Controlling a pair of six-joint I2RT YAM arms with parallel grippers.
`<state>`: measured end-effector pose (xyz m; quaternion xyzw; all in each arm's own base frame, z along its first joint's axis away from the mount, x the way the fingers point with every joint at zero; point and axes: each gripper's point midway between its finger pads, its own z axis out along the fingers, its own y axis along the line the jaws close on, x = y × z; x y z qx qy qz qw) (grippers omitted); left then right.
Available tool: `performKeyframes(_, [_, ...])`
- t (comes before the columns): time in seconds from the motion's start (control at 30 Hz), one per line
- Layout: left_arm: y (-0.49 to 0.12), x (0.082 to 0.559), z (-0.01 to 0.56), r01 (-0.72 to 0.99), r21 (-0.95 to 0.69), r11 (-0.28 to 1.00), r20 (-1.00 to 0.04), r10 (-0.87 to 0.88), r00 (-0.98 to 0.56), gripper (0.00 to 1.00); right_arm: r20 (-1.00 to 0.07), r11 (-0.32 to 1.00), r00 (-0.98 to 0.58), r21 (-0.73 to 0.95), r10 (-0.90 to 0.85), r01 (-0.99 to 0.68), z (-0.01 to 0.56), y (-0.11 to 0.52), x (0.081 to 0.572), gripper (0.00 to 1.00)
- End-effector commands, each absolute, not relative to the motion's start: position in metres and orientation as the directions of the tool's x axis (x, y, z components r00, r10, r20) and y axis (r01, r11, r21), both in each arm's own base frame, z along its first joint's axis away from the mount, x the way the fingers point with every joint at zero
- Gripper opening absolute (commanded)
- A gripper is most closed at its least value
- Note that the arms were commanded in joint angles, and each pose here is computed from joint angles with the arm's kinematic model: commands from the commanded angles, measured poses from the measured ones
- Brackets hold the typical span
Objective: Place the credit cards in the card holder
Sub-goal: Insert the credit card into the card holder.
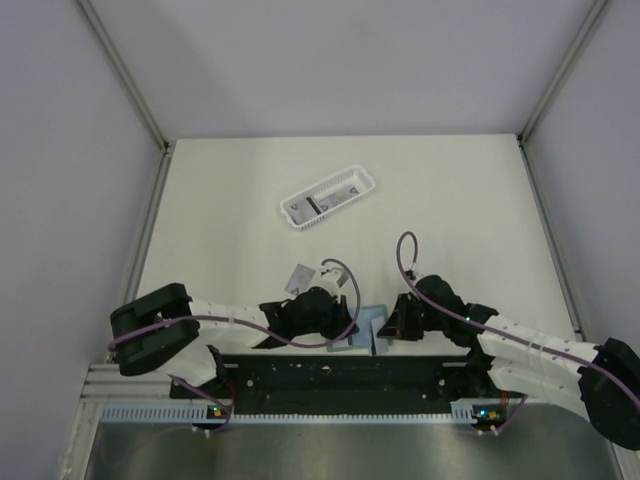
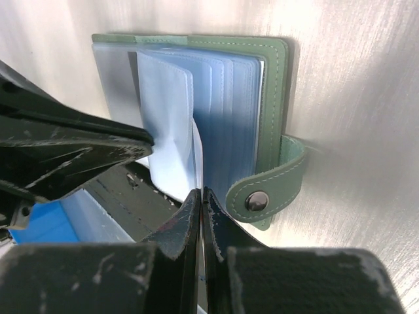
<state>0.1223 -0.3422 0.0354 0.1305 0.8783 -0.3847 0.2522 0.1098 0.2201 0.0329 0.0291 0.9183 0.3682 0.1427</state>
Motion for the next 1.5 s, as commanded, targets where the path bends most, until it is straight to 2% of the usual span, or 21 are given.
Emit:
performKeyframes(0.0, [-0.341, 0.125, 0.061, 0.462, -0.627, 0.627, -0.593, 0.002, -0.805, 0.00, -0.249, 0.749, -0.951, 0.662, 0.185, -0.028, 0.021, 0.214, 0.115, 0.00])
performKeyframes(0.23, [-0.315, 0.128, 0.064, 0.422, -0.604, 0.677, -0.609, -0.051, -0.791, 0.00, -0.251, 0.745, -0.951, 0.666, 0.182, -0.033, 0.022, 0.215, 0.116, 0.00])
performKeyframes(0.47, [-0.286, 0.118, 0.033, 0.337, -0.604, 0.722, -0.557, -0.080, -0.827, 0.00, -0.271, 0.724, -0.945, 0.687, 0.185, -0.055, 0.032, 0.219, 0.118, 0.00])
performKeyframes(0.73, [-0.276, 0.112, 0.017, 0.318, -0.592, 0.741, -0.536, -0.066, -0.842, 0.00, -0.338, 0.644, -0.920, 0.753, 0.198, -0.138, 0.069, 0.232, 0.126, 0.00])
performKeyframes(0.9, [-0.278, 0.113, 0.017, 0.321, -0.593, 0.738, -0.536, -0.065, -0.841, 0.00, -0.339, 0.565, -0.925, 0.803, 0.170, -0.190, 0.088, 0.248, 0.124, 0.00])
performKeyframes(1.17, [-0.270, 0.114, 0.019, 0.302, -0.594, 0.746, -0.543, -0.094, -0.835, 0.00, -0.328, 0.522, -0.933, 0.827, 0.147, -0.208, 0.091, 0.267, 0.127, 0.00])
performKeyframes(1.47, [-0.253, 0.118, 0.021, 0.256, -0.591, 0.765, -0.554, -0.154, -0.818, 0.00, -0.325, 0.534, -0.940, 0.815, 0.102, -0.224, 0.080, 0.294, 0.127, 0.00])
